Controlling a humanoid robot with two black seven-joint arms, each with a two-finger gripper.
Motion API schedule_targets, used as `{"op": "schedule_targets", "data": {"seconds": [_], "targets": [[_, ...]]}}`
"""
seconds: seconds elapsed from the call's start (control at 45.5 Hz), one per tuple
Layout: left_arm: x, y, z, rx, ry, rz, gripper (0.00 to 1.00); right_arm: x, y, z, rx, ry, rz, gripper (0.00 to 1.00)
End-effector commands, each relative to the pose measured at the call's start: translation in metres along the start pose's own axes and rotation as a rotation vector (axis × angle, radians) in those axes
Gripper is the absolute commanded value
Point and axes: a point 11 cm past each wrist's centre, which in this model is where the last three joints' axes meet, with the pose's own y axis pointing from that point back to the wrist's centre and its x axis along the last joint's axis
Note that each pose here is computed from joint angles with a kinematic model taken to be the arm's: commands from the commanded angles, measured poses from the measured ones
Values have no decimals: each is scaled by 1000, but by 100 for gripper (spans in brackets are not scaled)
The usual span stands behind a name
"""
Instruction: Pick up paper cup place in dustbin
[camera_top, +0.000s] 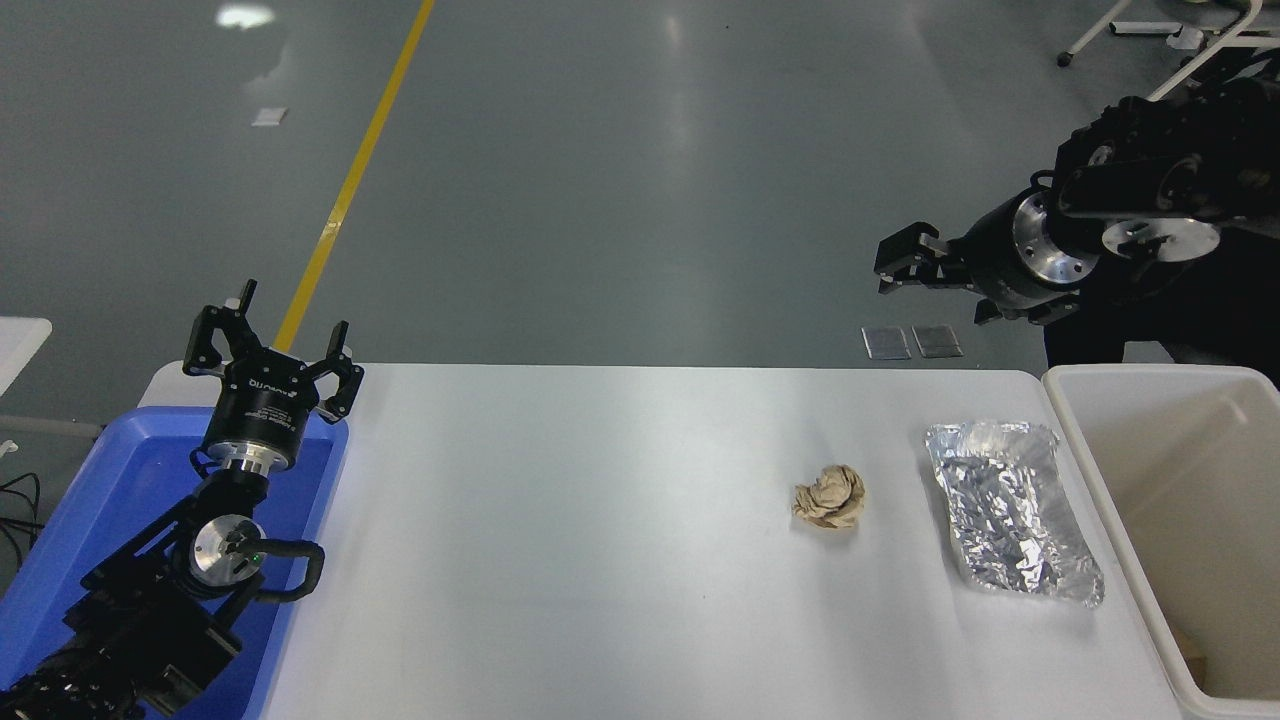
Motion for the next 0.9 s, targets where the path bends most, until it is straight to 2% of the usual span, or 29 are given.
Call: {"op": "schedule_targets", "data": {"seconds": [0.0,0.198,0.879], "targets": [[0,0,0,0,1,1,98,-24,44,-20,55,16,-66,100],[0,0,0,0,1,1,98,-30,59,-38,75,62,-77,100],[0,0,0,1,0,0,98,-57,45,-81,76,200,-157,100]]}}
